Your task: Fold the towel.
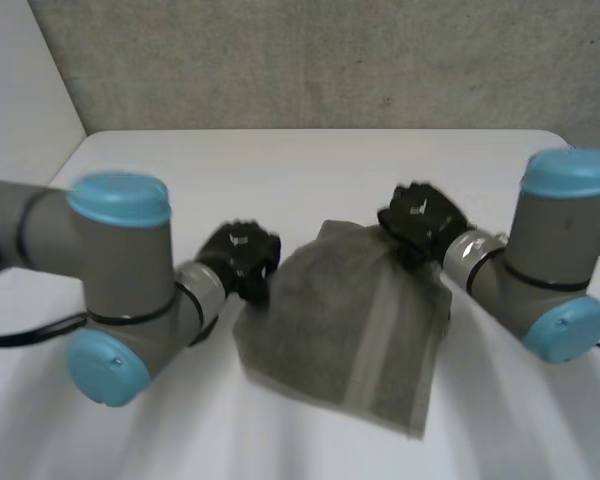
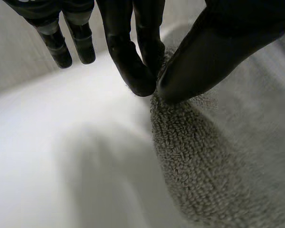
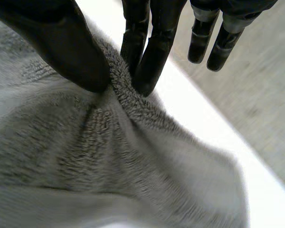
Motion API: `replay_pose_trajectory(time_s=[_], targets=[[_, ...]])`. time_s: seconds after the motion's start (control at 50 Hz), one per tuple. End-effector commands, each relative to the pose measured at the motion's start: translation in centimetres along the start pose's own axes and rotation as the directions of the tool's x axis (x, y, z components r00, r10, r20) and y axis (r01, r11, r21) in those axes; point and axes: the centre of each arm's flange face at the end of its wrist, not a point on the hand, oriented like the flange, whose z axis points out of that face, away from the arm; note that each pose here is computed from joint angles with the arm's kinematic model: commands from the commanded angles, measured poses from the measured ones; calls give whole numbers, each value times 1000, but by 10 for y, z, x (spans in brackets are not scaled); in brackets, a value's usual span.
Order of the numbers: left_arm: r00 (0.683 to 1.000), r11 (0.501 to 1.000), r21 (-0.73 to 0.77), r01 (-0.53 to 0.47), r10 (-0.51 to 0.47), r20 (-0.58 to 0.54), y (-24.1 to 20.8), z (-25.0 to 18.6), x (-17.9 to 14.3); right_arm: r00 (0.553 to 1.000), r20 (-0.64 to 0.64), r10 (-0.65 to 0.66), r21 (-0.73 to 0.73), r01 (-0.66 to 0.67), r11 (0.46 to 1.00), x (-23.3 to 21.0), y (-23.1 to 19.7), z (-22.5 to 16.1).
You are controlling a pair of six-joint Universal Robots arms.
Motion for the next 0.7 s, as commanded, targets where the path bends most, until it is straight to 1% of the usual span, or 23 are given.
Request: replay_pose_trajectory(time_s=[0.02,0.04,0.06,0.08,0.1,0.12,0.14,0.16,0.18,0.22,0.24,0.28,0.3,0.34,0.36,0.38,0.4,0.42,0.46,0.48,0.52,0.62,0.7], targets=[[995,912,409,-35,-7,101,-104,-49,-27,993,-52,110,344,-86,935,30,-87,-43],[995,911,410,-35,-7,101,-104,-49,-27,986,-57,156,456,-113,883,37,-102,-54],[991,847,529,-44,-29,130,-123,-65,-35,977,-61,206,584,-132,801,43,-116,-69],[988,764,643,-50,-57,145,-142,-84,-39,977,-61,206,586,-132,800,43,-116,-70],[988,763,644,-50,-58,145,-142,-84,-40,970,-55,239,694,-135,707,48,-130,-83],[986,674,737,-56,-78,147,-158,-104,-41,965,-39,258,767,-137,627,51,-144,-96],[986,588,807,-60,-91,139,-172,-119,-42,965,-39,258,767,-137,626,51,-144,-97],[986,587,808,-60,-91,139,-172,-119,-42,961,-21,274,766,-160,622,52,-143,-99],[986,542,838,-66,-91,137,-179,-131,-41,961,-21,274,766,-161,622,52,-143,-99],[987,542,838,-64,-91,134,-178,-133,-40,958,11,286,649,-224,727,47,-126,-83],[987,562,825,-59,-90,132,-176,-130,-40,958,11,286,649,-225,727,47,-126,-83],[987,594,802,-52,-90,131,-171,-123,-41,963,76,260,457,-265,849,32,-103,-61],[988,641,767,-40,-92,128,-161,-110,-42,963,76,260,456,-265,850,32,-103,-61],[988,684,729,-28,-93,125,-151,-97,-42,963,130,235,339,-266,902,19,-88,-49],[988,684,729,-28,-93,125,-151,-97,-42,961,183,206,228,-245,942,2,-73,-42],[988,729,684,-13,-96,122,-139,-82,-43,958,219,184,132,-216,967,-9,-60,-38],[988,777,630,1,-98,119,-126,-66,-43,958,219,183,131,-215,968,-9,-60,-38],[988,777,629,1,-98,119,-125,-66,-43,963,207,170,55,-185,981,-11,-47,-29],[989,873,487,26,-94,114,-93,-39,-43,973,143,180,10,-183,983,-5,-38,-22],[989,873,486,27,-94,114,-93,-39,-43,981,64,185,-21,-184,983,3,-31,-18],[998,943,333,17,-38,55,-64,-24,-29,986,-13,169,-35,-170,985,10,-29,-16],[995,980,189,-58,71,-63,-40,-20,-9,988,-73,139,-43,-142,989,14,-26,-16],[991,976,191,-105,119,-64,-41,-22,-7,991,-68,112,-6,-113,994,12,-43,-31]])
